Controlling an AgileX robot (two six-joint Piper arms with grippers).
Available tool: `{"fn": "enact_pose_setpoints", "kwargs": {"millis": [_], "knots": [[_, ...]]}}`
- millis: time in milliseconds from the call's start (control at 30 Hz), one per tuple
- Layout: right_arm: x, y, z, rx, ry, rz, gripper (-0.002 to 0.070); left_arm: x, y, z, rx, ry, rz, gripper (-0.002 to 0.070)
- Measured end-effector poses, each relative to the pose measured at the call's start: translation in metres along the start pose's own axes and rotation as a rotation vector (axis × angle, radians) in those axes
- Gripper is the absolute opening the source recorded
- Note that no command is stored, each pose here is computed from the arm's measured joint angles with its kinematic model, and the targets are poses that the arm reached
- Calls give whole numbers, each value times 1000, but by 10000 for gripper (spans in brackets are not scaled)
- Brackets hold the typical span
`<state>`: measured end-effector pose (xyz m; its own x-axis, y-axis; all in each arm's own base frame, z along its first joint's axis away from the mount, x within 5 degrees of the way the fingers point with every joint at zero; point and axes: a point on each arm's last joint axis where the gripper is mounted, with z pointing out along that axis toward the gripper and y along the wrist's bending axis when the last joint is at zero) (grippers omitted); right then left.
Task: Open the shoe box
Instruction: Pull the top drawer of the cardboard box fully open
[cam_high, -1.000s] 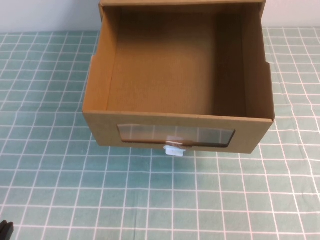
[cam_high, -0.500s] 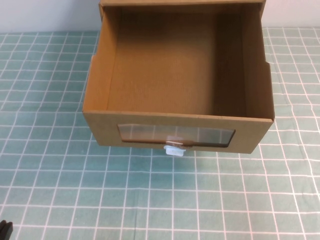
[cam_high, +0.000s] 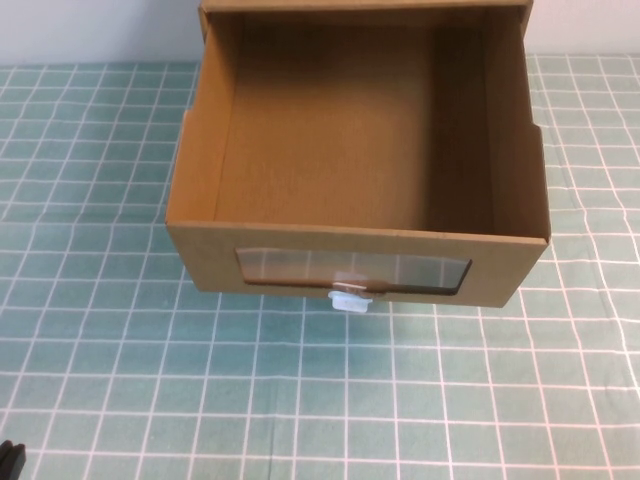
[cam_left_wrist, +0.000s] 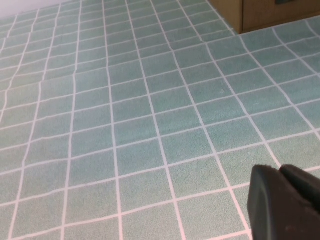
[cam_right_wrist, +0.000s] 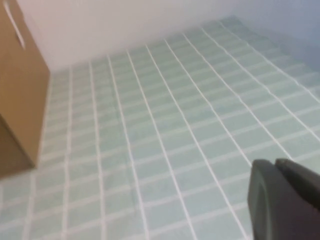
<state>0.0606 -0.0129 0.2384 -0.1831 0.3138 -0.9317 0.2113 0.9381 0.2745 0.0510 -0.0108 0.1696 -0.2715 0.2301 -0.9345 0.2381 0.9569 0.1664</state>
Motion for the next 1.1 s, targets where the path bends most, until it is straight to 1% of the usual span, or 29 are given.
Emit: {"fn": "enact_pose_setpoints", "kwargs": {"millis": [133, 333, 467, 667, 900, 1100], "knots": [[27, -9, 7, 35, 57, -57, -14, 0, 0, 0, 0, 0, 0, -5], [60, -20, 12, 43, 92, -78, -13, 0, 0, 0, 0, 0, 0, -5], [61, -20, 9, 27, 43, -87, -14, 0, 0, 0, 0, 0, 0, -5], [61, -21, 7, 23, 32, -239, -13, 0, 0, 0, 0, 0, 0, -5], [62, -20, 7, 12, 44, -245, -13, 0, 0, 0, 0, 0, 0, -5], [64, -15, 8, -81, 65, -302, -13, 0, 0, 0, 0, 0, 0, -5]]}}
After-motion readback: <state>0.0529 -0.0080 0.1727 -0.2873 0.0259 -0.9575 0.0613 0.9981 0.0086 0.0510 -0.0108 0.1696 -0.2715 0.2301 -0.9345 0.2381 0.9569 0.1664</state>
